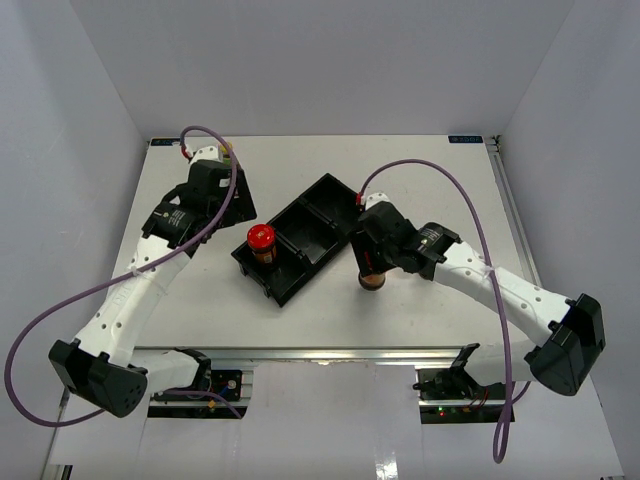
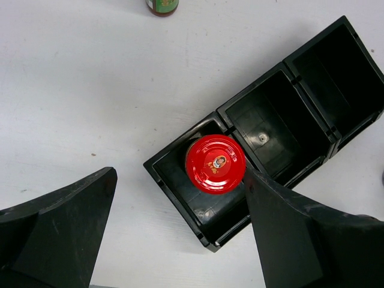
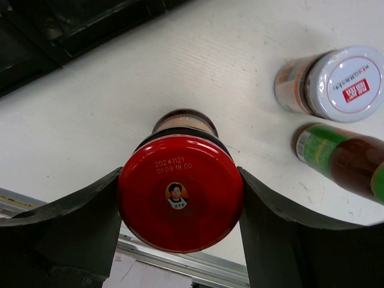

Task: Organize the condiment bottles

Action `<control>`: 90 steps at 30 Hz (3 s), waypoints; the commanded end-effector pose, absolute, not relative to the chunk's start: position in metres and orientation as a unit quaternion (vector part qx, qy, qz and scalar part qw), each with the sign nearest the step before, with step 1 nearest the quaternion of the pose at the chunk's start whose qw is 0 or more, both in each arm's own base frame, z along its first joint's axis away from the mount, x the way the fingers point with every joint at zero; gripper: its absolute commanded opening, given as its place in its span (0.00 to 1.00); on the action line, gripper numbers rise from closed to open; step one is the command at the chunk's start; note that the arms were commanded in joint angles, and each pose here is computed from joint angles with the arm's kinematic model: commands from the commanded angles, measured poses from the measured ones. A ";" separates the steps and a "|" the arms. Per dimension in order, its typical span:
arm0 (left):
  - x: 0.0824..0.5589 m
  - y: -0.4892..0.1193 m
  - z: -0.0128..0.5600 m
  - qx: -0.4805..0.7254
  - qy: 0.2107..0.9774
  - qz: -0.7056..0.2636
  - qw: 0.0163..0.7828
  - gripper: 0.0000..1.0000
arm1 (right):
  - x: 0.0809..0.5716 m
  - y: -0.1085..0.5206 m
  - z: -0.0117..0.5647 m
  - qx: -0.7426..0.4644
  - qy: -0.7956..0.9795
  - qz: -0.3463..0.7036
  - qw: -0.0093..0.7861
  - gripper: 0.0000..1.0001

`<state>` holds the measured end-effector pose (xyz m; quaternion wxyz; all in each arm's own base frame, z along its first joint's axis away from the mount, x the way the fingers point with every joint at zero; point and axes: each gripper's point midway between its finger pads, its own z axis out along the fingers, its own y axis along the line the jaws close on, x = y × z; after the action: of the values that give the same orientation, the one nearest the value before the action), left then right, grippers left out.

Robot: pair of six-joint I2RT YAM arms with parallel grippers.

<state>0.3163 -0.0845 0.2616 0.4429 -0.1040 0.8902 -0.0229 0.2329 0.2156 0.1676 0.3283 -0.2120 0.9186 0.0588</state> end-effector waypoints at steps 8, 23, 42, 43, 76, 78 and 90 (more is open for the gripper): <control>0.321 -0.059 0.265 -0.123 0.895 -0.069 0.424 0.98 | 0.246 0.325 0.260 -0.260 0.840 0.161 0.448 0.08; 0.315 -0.041 0.260 -0.157 0.891 -0.072 0.420 0.98 | 0.260 0.418 0.265 -0.314 0.811 0.194 0.454 0.08; 0.312 -0.028 0.254 -0.167 0.890 -0.058 0.421 0.98 | 0.261 0.446 0.215 -0.316 0.825 0.210 0.420 0.08; 0.312 -0.028 0.255 -0.167 0.889 -0.059 0.422 0.98 | 0.261 0.446 0.212 -0.316 0.825 0.208 0.419 0.08; 0.316 -0.030 0.262 -0.163 0.887 -0.069 0.428 0.98 | 0.271 0.408 0.213 -0.293 0.827 0.146 0.456 0.95; 0.315 -0.031 0.265 -0.162 0.886 -0.072 0.429 0.98 | 0.270 0.391 0.228 -0.284 0.827 0.133 0.466 0.95; 0.308 -0.043 0.262 -0.121 0.889 -0.099 0.430 0.98 | 0.280 0.209 0.307 -0.093 0.851 -0.004 0.517 0.96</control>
<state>0.3105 -0.0391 0.2469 0.4068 -0.1407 0.8990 -0.0807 0.2673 0.2952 0.3002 0.5094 -0.1947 0.8335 0.0883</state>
